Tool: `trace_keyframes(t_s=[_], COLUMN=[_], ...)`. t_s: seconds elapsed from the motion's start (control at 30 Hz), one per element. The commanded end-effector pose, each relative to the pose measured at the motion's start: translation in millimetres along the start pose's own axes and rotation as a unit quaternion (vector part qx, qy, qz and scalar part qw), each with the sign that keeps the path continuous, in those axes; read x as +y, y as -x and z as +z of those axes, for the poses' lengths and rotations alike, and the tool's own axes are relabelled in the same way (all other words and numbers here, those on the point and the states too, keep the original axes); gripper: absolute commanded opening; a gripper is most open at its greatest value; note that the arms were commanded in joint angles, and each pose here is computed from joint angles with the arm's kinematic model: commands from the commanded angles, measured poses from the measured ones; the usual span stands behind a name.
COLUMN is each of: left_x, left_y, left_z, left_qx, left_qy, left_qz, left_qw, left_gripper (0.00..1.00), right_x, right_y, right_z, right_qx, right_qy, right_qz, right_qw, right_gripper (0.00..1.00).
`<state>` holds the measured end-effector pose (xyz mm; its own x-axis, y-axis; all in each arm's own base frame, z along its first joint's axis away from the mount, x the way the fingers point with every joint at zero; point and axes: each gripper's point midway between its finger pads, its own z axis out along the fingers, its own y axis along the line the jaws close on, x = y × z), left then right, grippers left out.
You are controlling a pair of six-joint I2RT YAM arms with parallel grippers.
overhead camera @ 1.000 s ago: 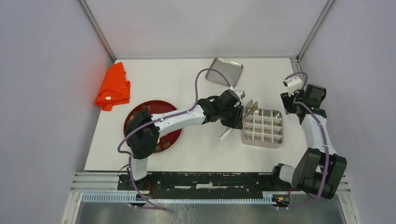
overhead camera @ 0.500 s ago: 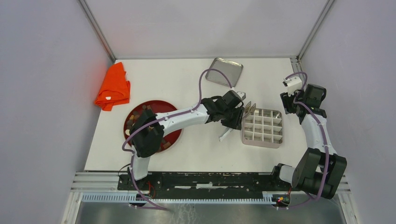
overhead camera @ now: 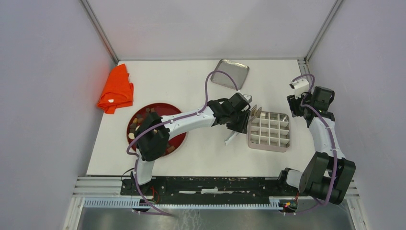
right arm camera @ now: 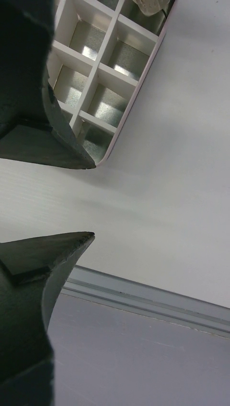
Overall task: Pack the chocolate
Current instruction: Place the fake chocolate in the packing box.
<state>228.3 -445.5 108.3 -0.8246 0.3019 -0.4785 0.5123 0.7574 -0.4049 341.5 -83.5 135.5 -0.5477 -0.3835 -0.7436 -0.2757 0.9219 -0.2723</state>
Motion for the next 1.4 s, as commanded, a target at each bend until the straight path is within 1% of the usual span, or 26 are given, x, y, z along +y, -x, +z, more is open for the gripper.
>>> trace_keyframes(t_s=[0.0, 0.3, 1.17, 1.37], left_x=[-12.0, -12.5, -14.4, -16.3], left_y=[23.6, 24.1, 24.8, 25.7], left_z=[-6.8, -6.7, -9.3, -10.6], left_qx=[-0.037, -0.037, -0.036, -0.037], left_qy=[-0.009, -0.007, -0.01, -0.014], left_qz=[0.027, 0.029, 0.029, 0.03], left_qw=[0.999, 0.999, 0.999, 0.999], left_gripper=[0.34, 0.39, 0.45, 0.45], right_x=[-4.0, -2.8, -2.0, -1.5], right_y=[7.5, 7.5, 4.0, 4.1], right_z=[-2.2, -1.8, 0.1, 0.3], right_qx=[-0.015, -0.015, -0.009, -0.009], right_qy=[-0.005, -0.002, 0.001, 0.002], right_qz=[-0.006, -0.007, -0.006, -0.006], right_qw=[1.0, 1.0, 1.0, 1.0], right_gripper=[0.57, 0.57, 0.57, 0.57])
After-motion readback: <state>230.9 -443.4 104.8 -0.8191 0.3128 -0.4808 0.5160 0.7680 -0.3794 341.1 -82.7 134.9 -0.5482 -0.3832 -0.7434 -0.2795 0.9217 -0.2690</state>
